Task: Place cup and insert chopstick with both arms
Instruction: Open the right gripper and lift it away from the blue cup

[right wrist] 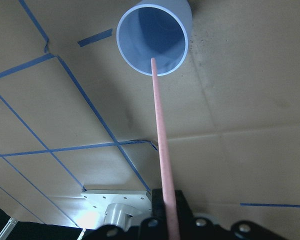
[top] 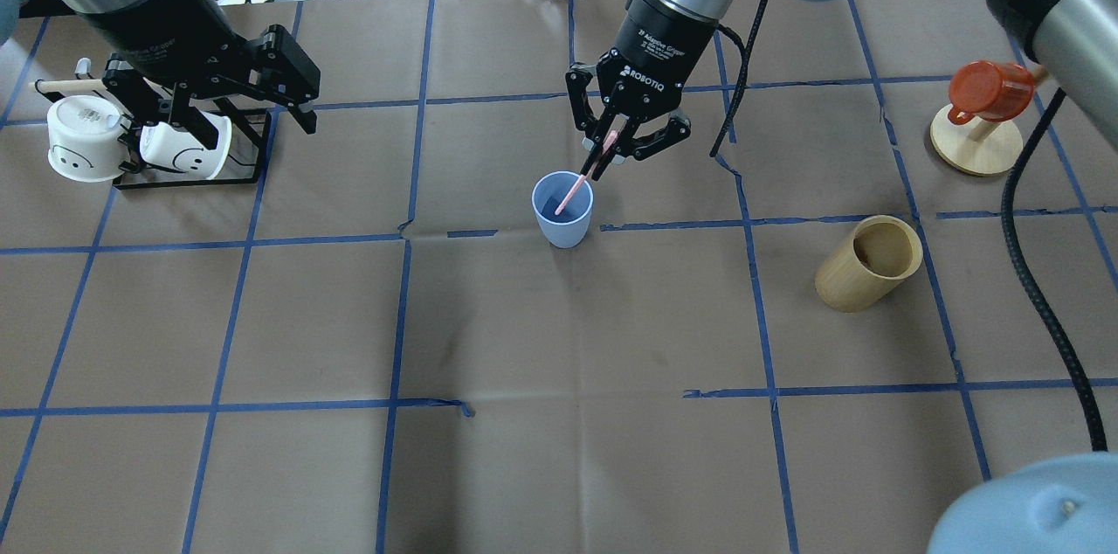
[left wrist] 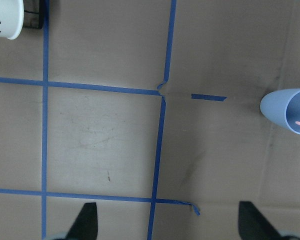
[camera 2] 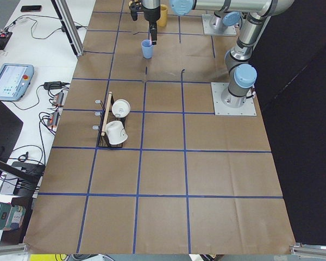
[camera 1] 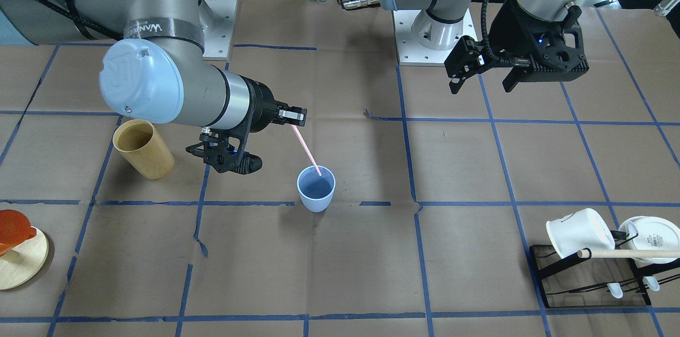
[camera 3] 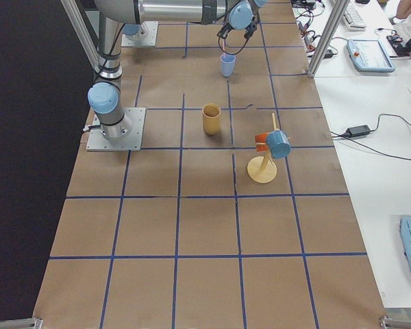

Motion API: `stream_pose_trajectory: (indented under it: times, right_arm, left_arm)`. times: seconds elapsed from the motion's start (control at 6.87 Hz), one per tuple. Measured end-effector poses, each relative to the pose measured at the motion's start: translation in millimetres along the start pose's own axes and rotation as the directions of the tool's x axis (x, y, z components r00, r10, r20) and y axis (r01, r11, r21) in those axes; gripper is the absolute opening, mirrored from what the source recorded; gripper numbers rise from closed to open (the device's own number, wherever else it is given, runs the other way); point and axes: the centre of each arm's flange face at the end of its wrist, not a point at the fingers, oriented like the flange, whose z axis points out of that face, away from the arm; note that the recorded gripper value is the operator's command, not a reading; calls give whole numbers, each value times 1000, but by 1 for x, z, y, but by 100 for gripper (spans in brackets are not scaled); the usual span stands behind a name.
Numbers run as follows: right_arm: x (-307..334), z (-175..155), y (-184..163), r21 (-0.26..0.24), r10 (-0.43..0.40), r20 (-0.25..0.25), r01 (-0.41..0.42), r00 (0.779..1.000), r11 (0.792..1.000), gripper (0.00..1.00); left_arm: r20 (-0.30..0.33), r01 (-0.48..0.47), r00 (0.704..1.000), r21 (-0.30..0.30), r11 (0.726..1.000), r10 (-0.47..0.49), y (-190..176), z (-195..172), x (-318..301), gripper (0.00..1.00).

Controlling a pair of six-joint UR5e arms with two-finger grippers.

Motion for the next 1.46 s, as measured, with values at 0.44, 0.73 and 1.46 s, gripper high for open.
stream_pose_trajectory:
  times: [0.44,0.73,1.46]
  right_arm:
    - [1,8,-10,-13,5,-8,-5,1000,1000,79]
    - [0,8,-11,-14,15,-6,-15,1000,1000,85]
    - [17,-36,11,123,-133,-151,153,979,981,80]
  left_arm:
    - [0,1,1000,5,1000,-1,0,-2,0,100]
    - [0,2,1000,6,1000,-2,-1,-2,0,100]
    - [-3,5,1000,4,1000,-5,-4,-1,0,100]
